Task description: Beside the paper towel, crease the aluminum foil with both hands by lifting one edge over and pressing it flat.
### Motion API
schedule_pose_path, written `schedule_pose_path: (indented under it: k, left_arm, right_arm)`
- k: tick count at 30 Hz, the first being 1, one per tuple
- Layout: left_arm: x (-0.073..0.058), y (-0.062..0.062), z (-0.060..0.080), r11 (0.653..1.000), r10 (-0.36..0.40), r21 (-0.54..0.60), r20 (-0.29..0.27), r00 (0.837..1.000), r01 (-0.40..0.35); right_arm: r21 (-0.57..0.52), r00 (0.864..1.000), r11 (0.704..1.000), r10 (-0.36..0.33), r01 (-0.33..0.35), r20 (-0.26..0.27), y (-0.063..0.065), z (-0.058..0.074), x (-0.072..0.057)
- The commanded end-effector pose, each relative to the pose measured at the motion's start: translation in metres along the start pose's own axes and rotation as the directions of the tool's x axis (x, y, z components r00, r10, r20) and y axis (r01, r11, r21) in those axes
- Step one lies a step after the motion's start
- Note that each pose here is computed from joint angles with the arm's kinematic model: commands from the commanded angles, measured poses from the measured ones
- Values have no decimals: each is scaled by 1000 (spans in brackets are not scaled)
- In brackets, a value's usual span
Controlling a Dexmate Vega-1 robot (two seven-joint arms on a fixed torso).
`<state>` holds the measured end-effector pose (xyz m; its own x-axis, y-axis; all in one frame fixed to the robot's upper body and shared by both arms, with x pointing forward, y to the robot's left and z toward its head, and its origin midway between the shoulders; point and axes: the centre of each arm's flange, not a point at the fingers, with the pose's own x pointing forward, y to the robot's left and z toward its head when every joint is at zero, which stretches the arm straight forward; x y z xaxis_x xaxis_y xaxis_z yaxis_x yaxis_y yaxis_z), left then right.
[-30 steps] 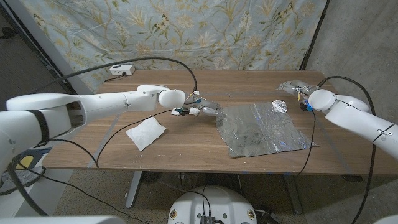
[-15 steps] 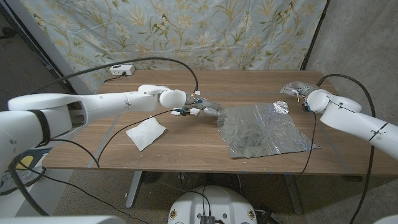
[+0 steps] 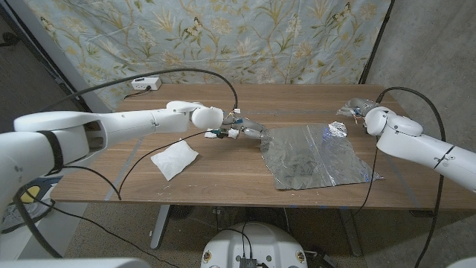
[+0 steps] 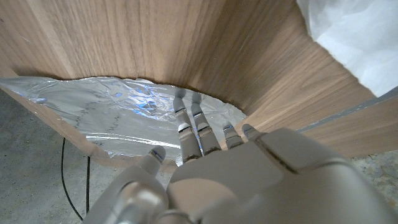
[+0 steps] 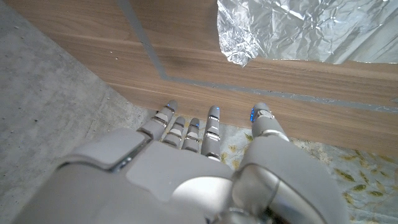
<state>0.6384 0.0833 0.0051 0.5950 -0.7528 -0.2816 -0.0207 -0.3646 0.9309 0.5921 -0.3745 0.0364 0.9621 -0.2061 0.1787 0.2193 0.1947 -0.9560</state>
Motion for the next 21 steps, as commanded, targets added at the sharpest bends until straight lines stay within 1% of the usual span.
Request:
schedule_pose_path:
  k: [1,12,16,21]
  left_arm:
    - [0,-1,-2,1000,0,-13,-6,1000,0]
    - [-4,-5,-4,999,-1,-32,-24,1000,0]
    - [-4,-7,-4,999,-1,-32,-25,1000,0]
    - [-4,-7,-3,1000,2,-31,-27,1000,-2]
  right_arm:
    - [-75,999,997,26,-29,-39,0,2,0]
    - [-109,997,992,57,-62,-52,4,7,1]
    - [-117,997,991,55,-61,-53,6,8,-1]
    - [-99,997,994,47,-53,-55,7,7,-3]
